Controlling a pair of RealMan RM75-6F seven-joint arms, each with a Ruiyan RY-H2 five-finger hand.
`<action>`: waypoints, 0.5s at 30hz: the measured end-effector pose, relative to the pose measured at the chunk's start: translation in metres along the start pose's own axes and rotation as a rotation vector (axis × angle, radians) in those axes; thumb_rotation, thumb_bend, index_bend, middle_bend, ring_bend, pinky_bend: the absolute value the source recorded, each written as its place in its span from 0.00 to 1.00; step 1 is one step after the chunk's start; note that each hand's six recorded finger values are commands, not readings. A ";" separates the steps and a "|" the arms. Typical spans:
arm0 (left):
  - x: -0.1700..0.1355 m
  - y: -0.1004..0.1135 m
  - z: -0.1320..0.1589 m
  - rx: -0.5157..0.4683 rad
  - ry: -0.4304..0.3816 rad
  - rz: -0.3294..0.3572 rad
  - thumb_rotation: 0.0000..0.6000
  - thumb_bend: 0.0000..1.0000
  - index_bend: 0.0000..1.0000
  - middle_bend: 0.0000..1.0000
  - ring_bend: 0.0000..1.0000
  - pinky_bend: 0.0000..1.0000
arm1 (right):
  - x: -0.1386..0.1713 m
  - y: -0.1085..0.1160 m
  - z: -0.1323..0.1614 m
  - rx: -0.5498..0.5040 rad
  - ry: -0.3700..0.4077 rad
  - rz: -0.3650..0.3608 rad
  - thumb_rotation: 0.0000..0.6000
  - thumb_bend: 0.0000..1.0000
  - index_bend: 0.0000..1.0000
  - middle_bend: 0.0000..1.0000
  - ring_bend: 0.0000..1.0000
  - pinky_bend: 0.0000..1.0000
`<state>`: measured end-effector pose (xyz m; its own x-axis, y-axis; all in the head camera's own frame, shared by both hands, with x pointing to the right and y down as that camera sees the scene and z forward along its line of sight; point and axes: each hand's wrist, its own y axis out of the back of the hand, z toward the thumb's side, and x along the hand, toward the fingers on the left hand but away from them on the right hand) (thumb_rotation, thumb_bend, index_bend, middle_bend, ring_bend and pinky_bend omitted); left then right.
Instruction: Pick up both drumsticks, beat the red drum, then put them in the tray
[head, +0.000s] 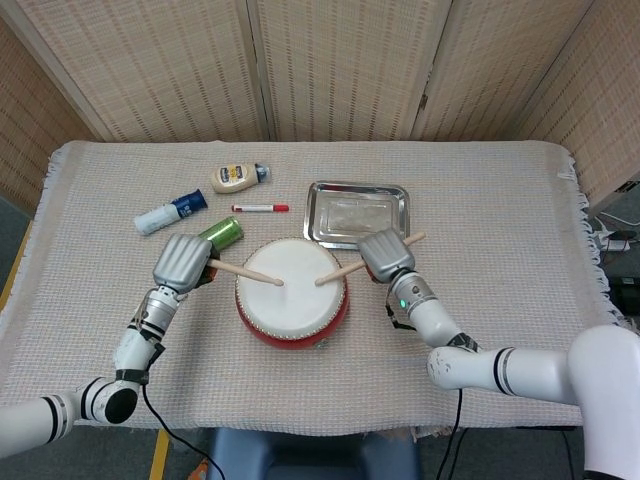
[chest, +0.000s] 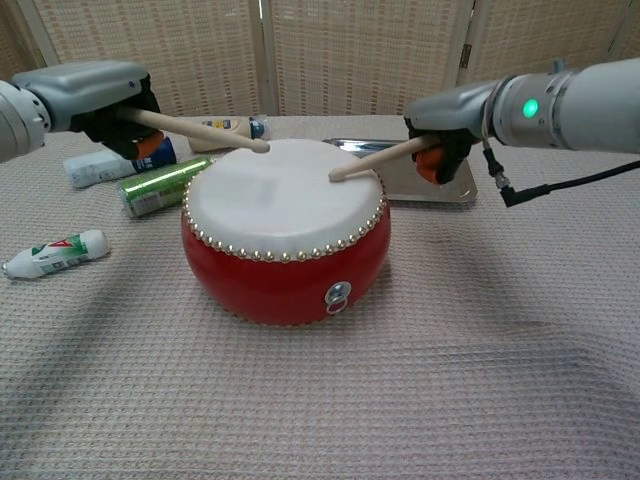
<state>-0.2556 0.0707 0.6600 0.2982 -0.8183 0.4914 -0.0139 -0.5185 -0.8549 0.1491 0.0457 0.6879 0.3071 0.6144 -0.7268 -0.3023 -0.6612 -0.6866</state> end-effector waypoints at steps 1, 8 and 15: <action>0.000 -0.001 0.000 -0.001 -0.001 -0.004 1.00 0.69 0.98 1.00 1.00 1.00 | 0.000 0.001 0.001 -0.002 0.003 -0.004 1.00 1.00 1.00 1.00 1.00 1.00; 0.005 -0.028 -0.002 0.059 0.012 -0.075 1.00 0.69 0.98 1.00 1.00 1.00 | 0.013 0.033 0.014 -0.077 0.069 -0.081 1.00 1.00 1.00 1.00 1.00 1.00; 0.009 -0.032 -0.008 0.083 0.037 -0.084 1.00 0.69 0.97 1.00 1.00 1.00 | 0.017 0.037 0.013 -0.090 0.072 -0.085 1.00 1.00 1.00 1.00 1.00 1.00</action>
<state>-0.2599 0.0781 0.6928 0.2595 -0.7823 0.5662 0.0887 -0.5645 -0.8206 0.1314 0.0369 0.6502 0.3935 0.6392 -0.6608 -0.1916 -0.6460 -0.7389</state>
